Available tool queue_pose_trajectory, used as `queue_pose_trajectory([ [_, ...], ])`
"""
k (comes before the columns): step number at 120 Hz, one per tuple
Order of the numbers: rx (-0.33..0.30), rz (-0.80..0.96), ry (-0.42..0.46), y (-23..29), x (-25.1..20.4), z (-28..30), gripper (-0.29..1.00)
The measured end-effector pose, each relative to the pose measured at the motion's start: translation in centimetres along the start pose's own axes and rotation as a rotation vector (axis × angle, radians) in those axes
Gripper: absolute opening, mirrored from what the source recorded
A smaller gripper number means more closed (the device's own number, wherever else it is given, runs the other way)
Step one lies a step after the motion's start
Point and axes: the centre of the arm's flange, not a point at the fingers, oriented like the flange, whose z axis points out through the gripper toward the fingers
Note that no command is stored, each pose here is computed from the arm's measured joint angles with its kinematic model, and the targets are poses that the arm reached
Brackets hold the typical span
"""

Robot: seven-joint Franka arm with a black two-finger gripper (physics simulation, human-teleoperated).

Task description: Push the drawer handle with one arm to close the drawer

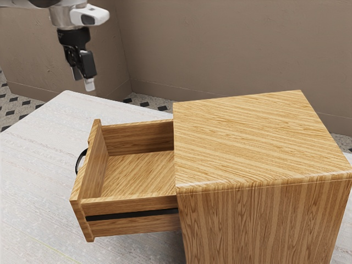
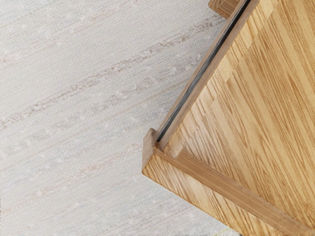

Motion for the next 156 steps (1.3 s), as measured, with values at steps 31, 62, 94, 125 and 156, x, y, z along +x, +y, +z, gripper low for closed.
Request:
queue_pose_trajectory([
  [31,0.011,0.138,0.016,0.6,-0.2,-1.2,0.70],
  [62,0.124,0.333,0.072,6.5,-9.8,-10.1,0.70],
  [94,-0.070,0.399,-0.150,1.0,-9.0,5.2,0.18],
  [125,0.002,0.532,-0.061,4.6,-10.6,12.7,-0.03],
  [156,0.057,0.620,0.022,7.1,-10.8,14.8,-0.07],
])
